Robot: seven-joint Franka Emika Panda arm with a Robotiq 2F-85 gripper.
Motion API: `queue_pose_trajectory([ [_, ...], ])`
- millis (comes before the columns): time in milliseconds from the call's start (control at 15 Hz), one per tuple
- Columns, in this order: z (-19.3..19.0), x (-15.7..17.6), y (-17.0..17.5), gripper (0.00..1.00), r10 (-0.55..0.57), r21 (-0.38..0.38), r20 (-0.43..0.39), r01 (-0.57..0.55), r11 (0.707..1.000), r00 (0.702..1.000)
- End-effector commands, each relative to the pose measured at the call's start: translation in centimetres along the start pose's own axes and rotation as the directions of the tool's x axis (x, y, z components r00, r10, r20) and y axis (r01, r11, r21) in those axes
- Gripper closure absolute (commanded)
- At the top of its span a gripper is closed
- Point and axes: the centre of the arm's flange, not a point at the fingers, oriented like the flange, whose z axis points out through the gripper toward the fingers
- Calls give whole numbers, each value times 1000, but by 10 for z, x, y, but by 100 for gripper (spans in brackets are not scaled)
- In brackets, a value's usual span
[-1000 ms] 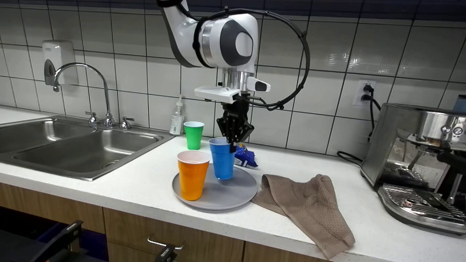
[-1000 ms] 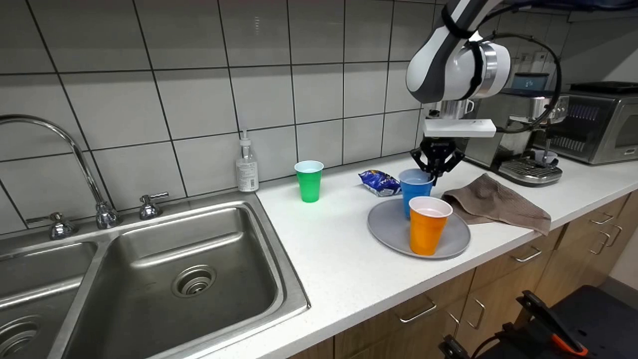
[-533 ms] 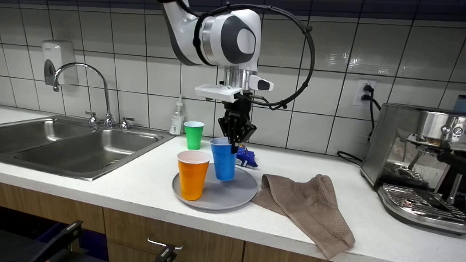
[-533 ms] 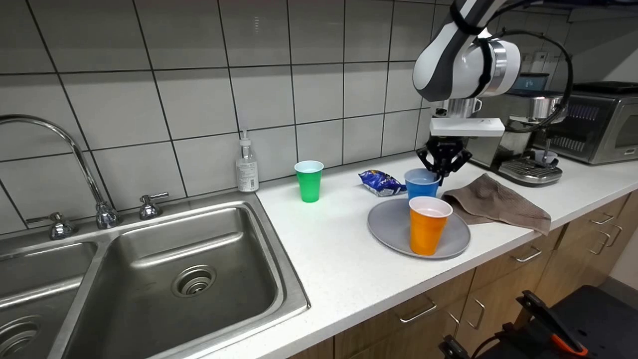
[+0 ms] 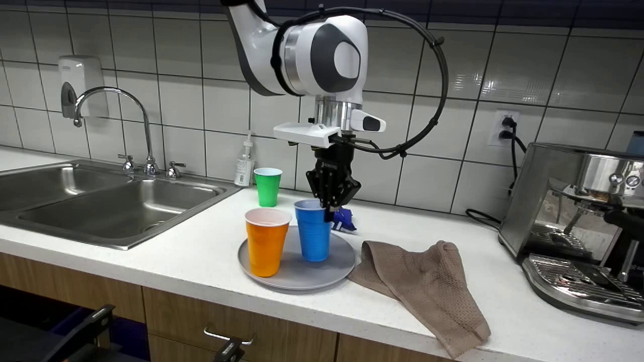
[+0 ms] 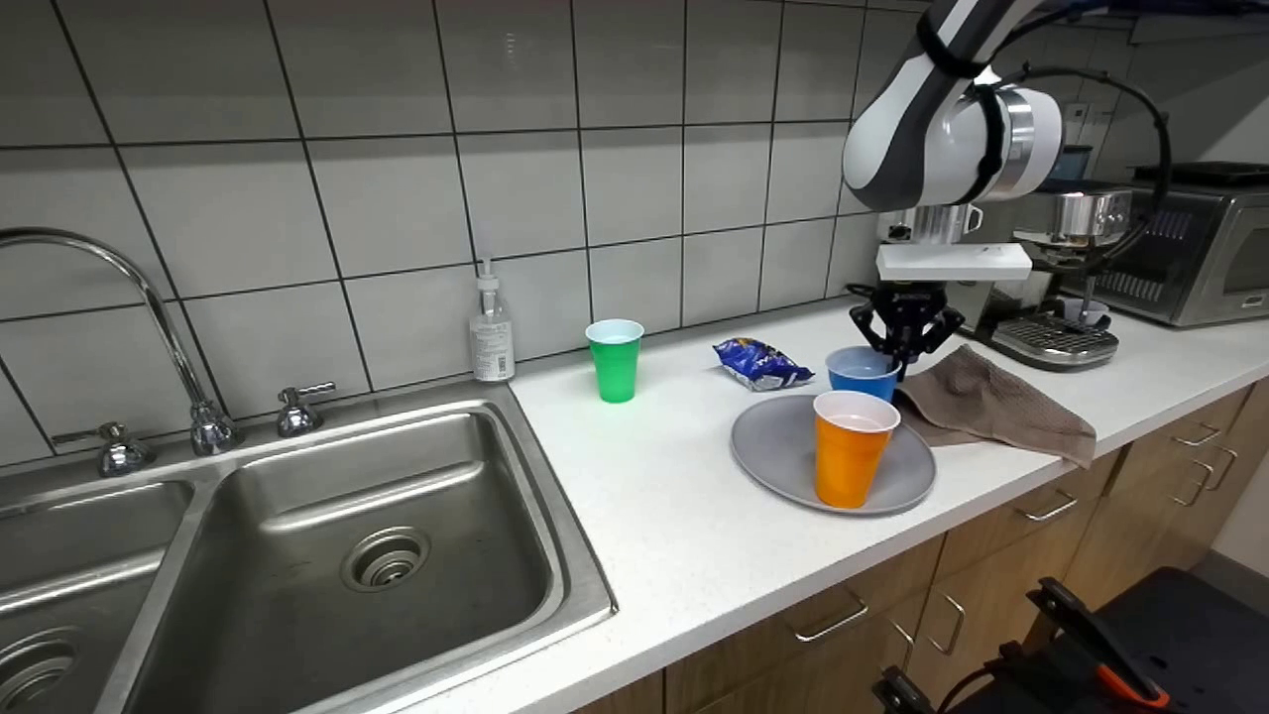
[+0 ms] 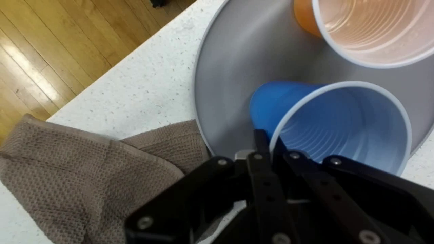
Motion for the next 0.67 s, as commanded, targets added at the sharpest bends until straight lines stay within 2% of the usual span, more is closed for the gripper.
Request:
queue_pose_trajectory([
  [0, -9, -9, 16, 99, 30, -9, -5, -30, 1000, 1000],
  [600, 4, -8, 20, 99, 26, 4, 3, -26, 1000, 1000],
])
